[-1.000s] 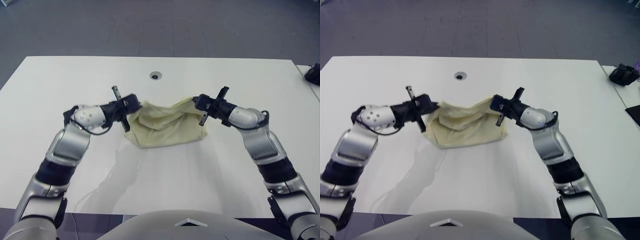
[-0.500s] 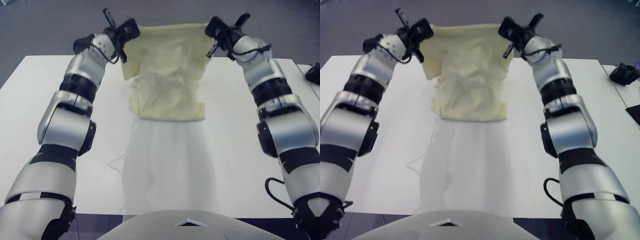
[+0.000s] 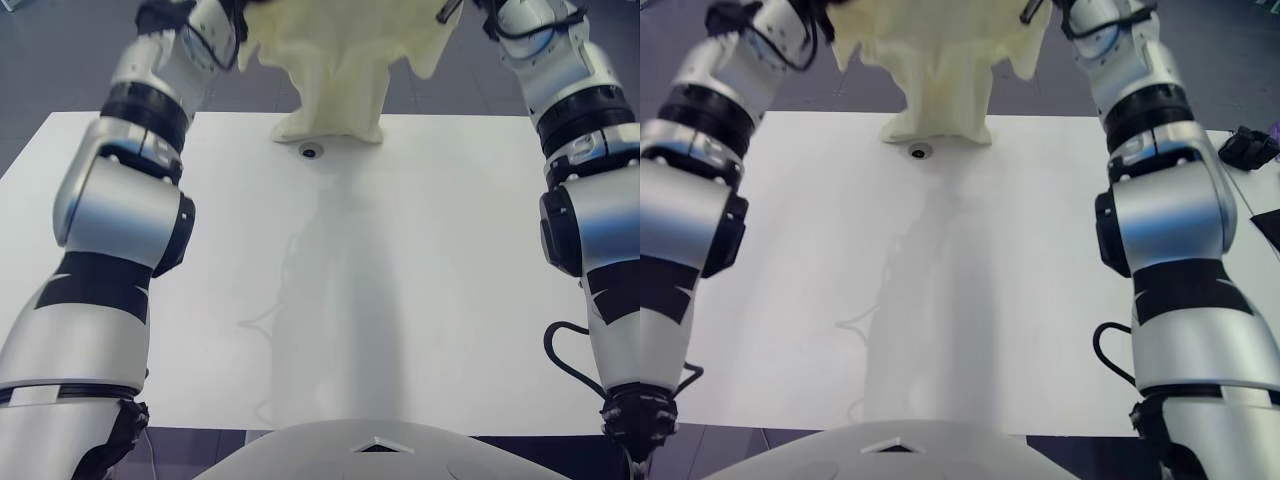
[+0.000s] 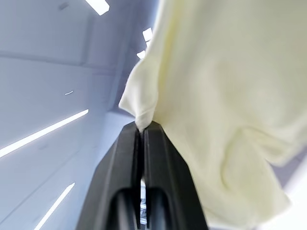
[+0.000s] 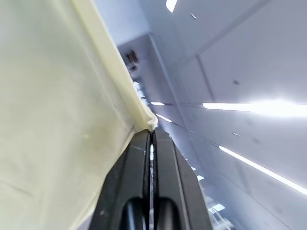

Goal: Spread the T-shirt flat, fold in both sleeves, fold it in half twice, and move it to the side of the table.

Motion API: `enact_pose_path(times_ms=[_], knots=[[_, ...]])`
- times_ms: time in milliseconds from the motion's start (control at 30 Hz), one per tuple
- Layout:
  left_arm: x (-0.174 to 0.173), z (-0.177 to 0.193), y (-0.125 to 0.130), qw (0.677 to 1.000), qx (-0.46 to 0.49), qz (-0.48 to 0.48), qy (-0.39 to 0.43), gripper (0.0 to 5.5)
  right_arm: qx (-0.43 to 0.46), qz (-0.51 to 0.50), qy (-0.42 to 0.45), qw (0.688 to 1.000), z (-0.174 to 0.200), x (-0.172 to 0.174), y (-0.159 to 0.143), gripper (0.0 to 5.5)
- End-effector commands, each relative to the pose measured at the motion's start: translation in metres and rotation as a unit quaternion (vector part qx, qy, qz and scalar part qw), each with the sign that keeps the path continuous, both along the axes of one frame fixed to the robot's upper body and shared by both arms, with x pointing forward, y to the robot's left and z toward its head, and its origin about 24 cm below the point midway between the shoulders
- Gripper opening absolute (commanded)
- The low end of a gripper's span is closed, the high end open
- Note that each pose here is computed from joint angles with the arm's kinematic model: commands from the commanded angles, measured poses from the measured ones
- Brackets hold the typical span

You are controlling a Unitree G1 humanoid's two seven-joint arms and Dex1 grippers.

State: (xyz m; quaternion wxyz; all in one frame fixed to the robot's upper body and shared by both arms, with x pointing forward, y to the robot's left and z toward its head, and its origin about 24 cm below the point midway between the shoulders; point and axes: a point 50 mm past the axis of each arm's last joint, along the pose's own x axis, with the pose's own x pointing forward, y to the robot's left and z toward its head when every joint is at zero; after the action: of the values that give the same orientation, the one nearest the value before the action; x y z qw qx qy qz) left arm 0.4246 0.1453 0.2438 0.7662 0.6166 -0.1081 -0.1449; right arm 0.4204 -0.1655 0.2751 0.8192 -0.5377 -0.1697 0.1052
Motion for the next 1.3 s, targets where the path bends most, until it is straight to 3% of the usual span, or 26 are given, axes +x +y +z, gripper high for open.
enact_pose_path(times_ms=[33,200,367,567,800,1100,1300], knots=[[-0.052,-0.065,0.026,0.981,0.033,-0.095,0.168,0.03,-0.024,0.113,0.176,0.977,-0.068,-0.042,-0.029,0.0],[-0.114,-0.056,0.031,0.938,0.13,-0.197,0.255,0.03,-0.082,0.195,0.379,0.901,-0.092,-0.117,-0.049,0.0],[-0.15,-0.064,0.019,0.893,0.2,-0.26,0.309,0.03,-0.078,0.254,0.476,0.838,-0.099,-0.158,-0.035,0.0],[-0.187,-0.098,0.02,0.852,0.276,-0.253,0.366,0.03,-0.073,0.259,0.559,0.784,-0.136,-0.198,-0.023,0.0],[-0.229,-0.141,0.031,0.81,0.311,-0.231,0.44,0.03,-0.069,0.221,0.607,0.76,-0.159,-0.224,-0.022,0.0],[-0.249,-0.149,0.032,0.8,0.296,-0.225,0.471,0.03,-0.063,0.222,0.631,0.741,-0.166,-0.243,-0.019,0.0],[-0.255,-0.144,0.026,0.807,0.232,-0.245,0.484,0.03,-0.065,0.247,0.649,0.717,-0.167,-0.259,-0.014,0.0]])
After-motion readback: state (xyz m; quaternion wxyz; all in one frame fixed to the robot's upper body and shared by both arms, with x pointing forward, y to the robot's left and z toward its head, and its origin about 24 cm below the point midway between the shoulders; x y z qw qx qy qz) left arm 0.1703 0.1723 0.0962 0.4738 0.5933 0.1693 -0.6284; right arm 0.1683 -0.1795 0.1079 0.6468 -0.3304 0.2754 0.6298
